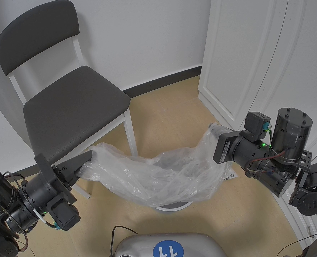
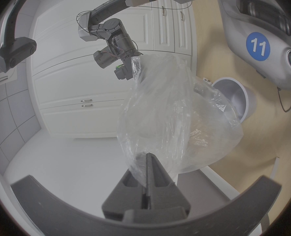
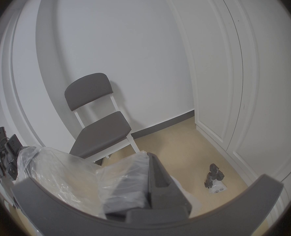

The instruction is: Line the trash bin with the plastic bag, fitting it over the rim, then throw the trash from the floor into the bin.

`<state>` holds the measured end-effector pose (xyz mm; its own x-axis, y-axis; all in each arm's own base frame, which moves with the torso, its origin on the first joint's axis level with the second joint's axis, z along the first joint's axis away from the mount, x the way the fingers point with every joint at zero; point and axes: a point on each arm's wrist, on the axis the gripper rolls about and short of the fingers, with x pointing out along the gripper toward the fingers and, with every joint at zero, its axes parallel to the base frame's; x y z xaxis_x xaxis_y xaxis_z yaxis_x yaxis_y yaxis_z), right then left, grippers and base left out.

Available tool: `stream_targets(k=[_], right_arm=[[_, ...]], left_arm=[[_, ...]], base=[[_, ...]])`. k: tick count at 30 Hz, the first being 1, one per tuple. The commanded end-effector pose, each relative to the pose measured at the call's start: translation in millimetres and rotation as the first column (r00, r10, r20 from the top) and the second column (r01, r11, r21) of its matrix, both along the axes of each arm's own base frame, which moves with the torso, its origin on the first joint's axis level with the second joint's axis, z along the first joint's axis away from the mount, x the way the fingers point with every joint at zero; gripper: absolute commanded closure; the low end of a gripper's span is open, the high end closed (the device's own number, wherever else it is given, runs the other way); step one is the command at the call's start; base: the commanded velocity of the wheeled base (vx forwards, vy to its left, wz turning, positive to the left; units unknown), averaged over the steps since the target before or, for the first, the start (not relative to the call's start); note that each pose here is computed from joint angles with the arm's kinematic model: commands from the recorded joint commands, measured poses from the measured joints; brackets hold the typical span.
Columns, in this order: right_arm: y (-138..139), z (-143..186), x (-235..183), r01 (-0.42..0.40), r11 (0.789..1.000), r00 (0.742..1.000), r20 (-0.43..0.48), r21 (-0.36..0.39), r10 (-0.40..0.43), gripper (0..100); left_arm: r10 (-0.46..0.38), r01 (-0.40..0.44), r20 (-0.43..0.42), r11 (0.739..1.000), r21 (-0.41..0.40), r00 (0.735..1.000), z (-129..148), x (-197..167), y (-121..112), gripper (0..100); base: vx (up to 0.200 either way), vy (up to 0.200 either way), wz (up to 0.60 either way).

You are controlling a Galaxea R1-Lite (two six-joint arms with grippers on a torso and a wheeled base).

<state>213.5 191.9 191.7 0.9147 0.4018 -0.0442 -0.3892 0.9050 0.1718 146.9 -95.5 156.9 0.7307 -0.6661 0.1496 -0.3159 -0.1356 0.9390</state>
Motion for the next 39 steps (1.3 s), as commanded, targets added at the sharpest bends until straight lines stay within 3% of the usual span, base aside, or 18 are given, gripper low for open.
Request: stream_targets(k=[1, 4, 8, 9, 11, 14, 19, 22, 23, 24, 26, 27, 29, 30, 35, 37, 38, 39], right_arm=[[2.2, -2.4, 0.7, -0.003, 1.000, 1.000, -0.006, -0.006, 0.003, 100], [1.6, -4.4, 0.7, -0.003, 1.000, 1.000, -0.013, -0.008, 0.003, 100], [-3.4, -5.6, 0.6, 0.012, 1.000, 1.000, -0.020, -0.002, -0.012, 100], [-6.9, -6.5, 0.0, 0.019, 1.000, 1.000, -0.023, -0.002, -0.019, 100], [-11.4, -3.8, -1.1, 0.029, 1.000, 1.000, -0.010, 0.012, -0.028, 100], [-18.6, -4.2, -3.5, 0.042, 0.999, 0.999, 0.010, 0.033, -0.042, 100], [-32.4, -4.1, -0.9, 0.082, 0.995, 0.996, 0.042, 0.064, -0.084, 100], [-37.4, -11.7, -2.3, 0.089, 0.995, 0.996, 0.022, 0.045, -0.090, 100], [-37.8, -13.1, -2.9, 0.087, 0.995, 0.996, 0.019, 0.042, -0.088, 100], [-39.2, -13.6, -4.7, 0.086, 0.995, 0.996, 0.013, 0.051, -0.087, 100], [-39.8, -13.5, -6.0, 0.072, 0.993, 0.997, -0.002, 0.092, -0.072, 100], [-38.8, -14.1, -5.4, 0.054, 0.992, 0.999, -0.012, 0.111, -0.053, 100], [-38.1, -13.8, -5.0, 0.041, 0.993, 0.999, -0.012, 0.115, -0.040, 100], [-36.8, -13.8, -4.2, 0.032, 0.993, 0.999, -0.012, 0.115, -0.031, 100], [-35.5, -14.7, -2.7, 0.030, 0.993, 1.000, -0.014, 0.113, -0.028, 100], [-36.1, -13.1, -3.0, 0.023, 0.993, 1.000, -0.010, 0.118, -0.022, 100], [-36.8, -11.9, -4.0, 0.020, 0.992, 1.000, -0.007, 0.122, -0.019, 100], [-37.7, -10.3, -5.3, 0.017, 0.992, 1.000, -0.003, 0.126, -0.017, 100]], left_arm=[[0.007, -0.007, -0.003, 1.000, -0.006, 1.000, 0.1, -1.0, 2.1, 100], [0.028, -0.028, -0.003, 0.999, -0.031, 1.000, 3.9, 4.0, 4.4, 100], [0.022, -0.049, -0.151, 0.983, -0.179, 0.988, 5.4, 17.2, 4.6, 100], [-0.008, -0.050, -0.235, 0.969, -0.240, 0.972, 2.4, 27.7, -1.7, 100], [-0.041, -0.045, -0.286, 0.957, -0.287, 0.957, 0.0, 37.2, -7.9, 100], [-0.133, -0.051, -0.406, 0.910, -0.411, 0.904, -3.8, 40.9, -16.4, 100], [-0.382, -0.098, -0.544, 0.746, -0.659, 0.747, -0.8, 41.7, -36.6, 100], [-0.486, -0.145, -0.553, 0.649, -0.747, 0.677, 5.0, 49.7, -45.1, 100], [-0.503, -0.148, -0.551, 0.635, -0.758, 0.666, 6.3, 50.3, -46.4, 100], [-0.562, -0.167, -0.545, 0.584, -0.794, 0.622, 9.9, 50.2, -51.9, 100], [-0.636, -0.197, -0.535, 0.524, -0.829, 0.556, 14.5, 47.6, -58.5, 100], [-0.684, -0.226, -0.520, 0.477, -0.849, 0.512, 17.6, 47.0, -61.3, 100], [-0.708, -0.250, -0.514, 0.451, -0.857, 0.484, 17.9, 46.7, -62.1, 100], [-0.729, -0.285, -0.514, 0.428, -0.858, 0.452, 16.1, 47.0, -62.3, 100], [-0.726, -0.310, -0.533, 0.435, -0.845, 0.435, 10.1, 46.8, -60.8, 100], [-0.680, -0.273, -0.552, 0.483, -0.832, 0.482, 7.7, 48.6, -60.3, 100], [-0.638, -0.242, -0.569, 0.528, -0.814, 0.519, 4.7, 51.0, -60.2, 100], [-0.571, -0.206, -0.584, 0.590, -0.780, 0.577, 0.1, 55.7, -58.9, 100]], base=[[0.000, 0.000, 0.00], [0.000, 0.000, 0.00], [0.000, 0.000, 0.00], [0.000, 0.000, 0.00], [0.000, 0.000, 0.00], [0.000, 0.000, 0.00], [0.000, 0.000, 0.00], [0.000, 0.000, 0.00], [0.000, 0.000, 0.00], [0.000, 0.000, 0.00], [0.000, 0.000, 0.00], [0.000, 0.000, 0.00], [0.000, 0.000, 0.00], [0.000, 0.000, 0.00], [0.000, 0.000, 0.00], [0.000, 0.000, 0.00], [0.000, 0.000, 0.00], [0.000, 0.000, 0.00]])
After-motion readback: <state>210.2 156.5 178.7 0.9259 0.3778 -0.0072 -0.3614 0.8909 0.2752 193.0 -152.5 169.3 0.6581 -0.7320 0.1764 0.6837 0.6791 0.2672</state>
